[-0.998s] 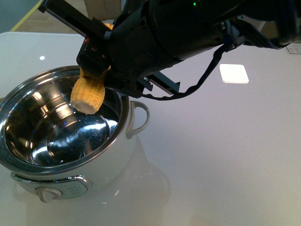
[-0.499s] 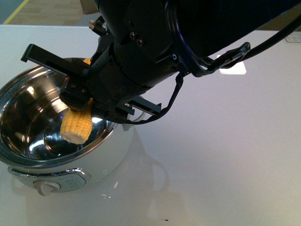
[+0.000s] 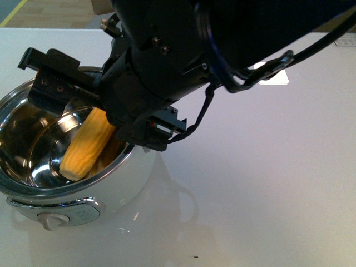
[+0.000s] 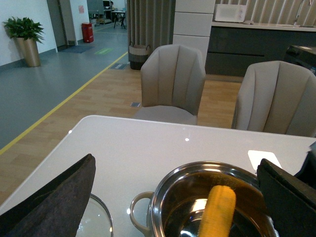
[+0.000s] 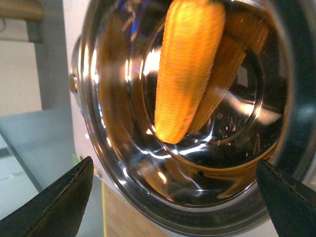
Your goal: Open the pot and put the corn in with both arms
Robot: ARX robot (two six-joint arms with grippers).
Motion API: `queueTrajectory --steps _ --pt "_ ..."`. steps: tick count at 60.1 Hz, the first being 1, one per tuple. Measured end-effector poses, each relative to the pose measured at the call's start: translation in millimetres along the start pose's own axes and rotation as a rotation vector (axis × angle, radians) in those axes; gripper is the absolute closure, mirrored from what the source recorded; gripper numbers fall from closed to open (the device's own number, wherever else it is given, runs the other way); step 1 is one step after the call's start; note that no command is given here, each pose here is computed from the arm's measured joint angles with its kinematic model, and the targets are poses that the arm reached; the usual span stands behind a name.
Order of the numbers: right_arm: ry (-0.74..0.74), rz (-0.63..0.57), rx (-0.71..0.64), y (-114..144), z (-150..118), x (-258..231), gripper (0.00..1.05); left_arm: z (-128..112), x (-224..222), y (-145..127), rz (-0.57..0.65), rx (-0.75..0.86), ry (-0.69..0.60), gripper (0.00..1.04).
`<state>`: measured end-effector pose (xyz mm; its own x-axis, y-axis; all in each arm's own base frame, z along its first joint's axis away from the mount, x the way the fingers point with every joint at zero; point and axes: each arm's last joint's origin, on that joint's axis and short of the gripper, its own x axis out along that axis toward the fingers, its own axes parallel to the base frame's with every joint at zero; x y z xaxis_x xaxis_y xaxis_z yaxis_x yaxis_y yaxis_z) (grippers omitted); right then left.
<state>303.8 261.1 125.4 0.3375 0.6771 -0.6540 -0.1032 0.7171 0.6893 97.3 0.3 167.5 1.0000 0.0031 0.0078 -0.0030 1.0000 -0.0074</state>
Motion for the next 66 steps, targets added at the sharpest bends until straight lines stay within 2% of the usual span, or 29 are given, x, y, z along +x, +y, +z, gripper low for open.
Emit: queueTrajectory --steps 8,18,30,35,40,47,54,63,66 --pt "-0.122 0.014 0.042 -13 15 -44 0.09 0 0 0 0.0 0.0 0.0 0.07" --pt "-0.305 -0.065 0.036 -47 27 -120 0.09 0 0 0 0.0 0.0 0.0 0.07" --pt "-0.48 -0.203 -0.038 -93 18 -220 0.09 0 0 0 0.0 0.0 0.0 0.07" --pt "-0.56 -0.255 -0.078 -103 10 -249 0.1 0 0 0 0.0 0.0 0.0 0.07" --pt "-0.9 -0.433 -0.314 -113 0 -262 0.23 0 0 0 0.0 0.0 0.0 0.07" --pt "-1.084 -0.501 -0.491 -118 -18 -265 0.4 0 0 0 0.0 0.0 0.0 0.07" --pt "-1.122 -0.525 -0.567 -121 -35 -266 0.61 0 0 0 0.0 0.0 0.0 0.07" --pt "-1.116 -0.538 -0.583 -127 -52 -264 0.86 0 0 0 0.0 0.0 0.0 0.07" --pt "-1.112 -0.542 -0.586 -129 -59 -263 0.97 0 0 0 0.0 0.0 0.0 0.07"
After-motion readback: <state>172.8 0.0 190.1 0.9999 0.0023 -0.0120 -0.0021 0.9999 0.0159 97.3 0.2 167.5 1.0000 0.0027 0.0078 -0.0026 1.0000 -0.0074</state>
